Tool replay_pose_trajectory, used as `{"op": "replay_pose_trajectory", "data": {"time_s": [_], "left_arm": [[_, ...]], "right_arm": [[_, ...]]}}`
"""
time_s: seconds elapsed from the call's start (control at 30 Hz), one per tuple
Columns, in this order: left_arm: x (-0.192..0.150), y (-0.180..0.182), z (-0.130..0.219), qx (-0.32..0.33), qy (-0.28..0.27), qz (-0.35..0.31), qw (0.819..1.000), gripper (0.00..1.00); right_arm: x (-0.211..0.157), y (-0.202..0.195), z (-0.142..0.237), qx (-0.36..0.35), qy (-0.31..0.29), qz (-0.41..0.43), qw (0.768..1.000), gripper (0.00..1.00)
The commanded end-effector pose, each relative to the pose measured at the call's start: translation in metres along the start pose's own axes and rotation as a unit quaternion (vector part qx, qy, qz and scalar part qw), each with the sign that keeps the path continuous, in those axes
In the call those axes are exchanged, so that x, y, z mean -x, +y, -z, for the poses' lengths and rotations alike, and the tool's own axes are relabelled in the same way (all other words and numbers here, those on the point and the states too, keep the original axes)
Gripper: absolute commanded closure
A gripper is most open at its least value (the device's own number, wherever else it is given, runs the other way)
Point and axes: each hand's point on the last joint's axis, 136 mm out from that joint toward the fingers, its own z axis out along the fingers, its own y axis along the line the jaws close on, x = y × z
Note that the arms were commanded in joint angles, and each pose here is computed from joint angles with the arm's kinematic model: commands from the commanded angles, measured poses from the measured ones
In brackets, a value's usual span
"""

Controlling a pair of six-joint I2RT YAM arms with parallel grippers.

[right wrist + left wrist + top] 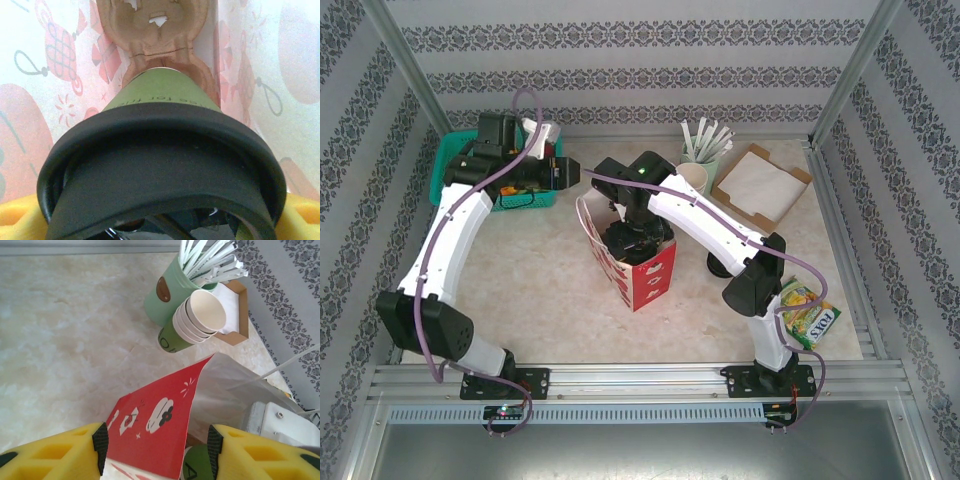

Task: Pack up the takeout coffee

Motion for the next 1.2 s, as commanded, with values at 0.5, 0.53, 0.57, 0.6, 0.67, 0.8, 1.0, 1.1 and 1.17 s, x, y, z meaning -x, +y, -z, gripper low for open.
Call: {"op": "replay_pose_trajectory", "data": {"time_s": [0.5,0.53,0.57,0.6,0.67,0.8,1.0,1.1,1.17], "left_arm": [[-0.008,-0.026,-0.033,-0.055,0.075,-0.187,0.978,0.42],[-0.008,-0.028,-0.035,-0.057,0.077,-0.190,0.977,0.42],[-0.008,-0.028,-0.036,-0.058,0.078,-0.192,0.976,0.41],[-0.008,-0.029,-0.038,-0.061,0.080,-0.195,0.976,0.41],[-0.010,-0.030,-0.041,-0.066,0.086,-0.201,0.974,0.40],[-0.016,-0.031,-0.048,-0.076,0.103,-0.205,0.970,0.40],[-0.024,-0.028,-0.063,-0.063,0.134,-0.214,0.966,0.40],[-0.024,-0.028,-0.066,-0.060,0.137,-0.217,0.965,0.44],[-0.022,-0.028,-0.066,-0.058,0.133,-0.219,0.965,0.50]], "right_arm": [[-0.029,-0.008,0.013,-0.019,0.033,-0.009,0.999,0.53],[-0.029,-0.008,0.013,-0.020,0.035,-0.008,0.999,0.53],[-0.029,-0.008,0.013,-0.020,0.034,-0.008,0.999,0.53],[-0.029,-0.008,0.013,-0.020,0.034,-0.009,0.999,0.53],[-0.029,-0.008,0.013,-0.020,0.033,-0.010,0.999,0.53],[-0.029,-0.007,0.013,-0.020,0.033,-0.008,0.999,0.53],[-0.028,-0.007,0.015,-0.019,0.029,-0.006,0.999,0.53],[-0.029,-0.007,0.014,-0.021,0.030,-0.006,0.999,0.53],[-0.029,-0.007,0.015,-0.021,0.030,-0.006,0.999,0.53]]}}
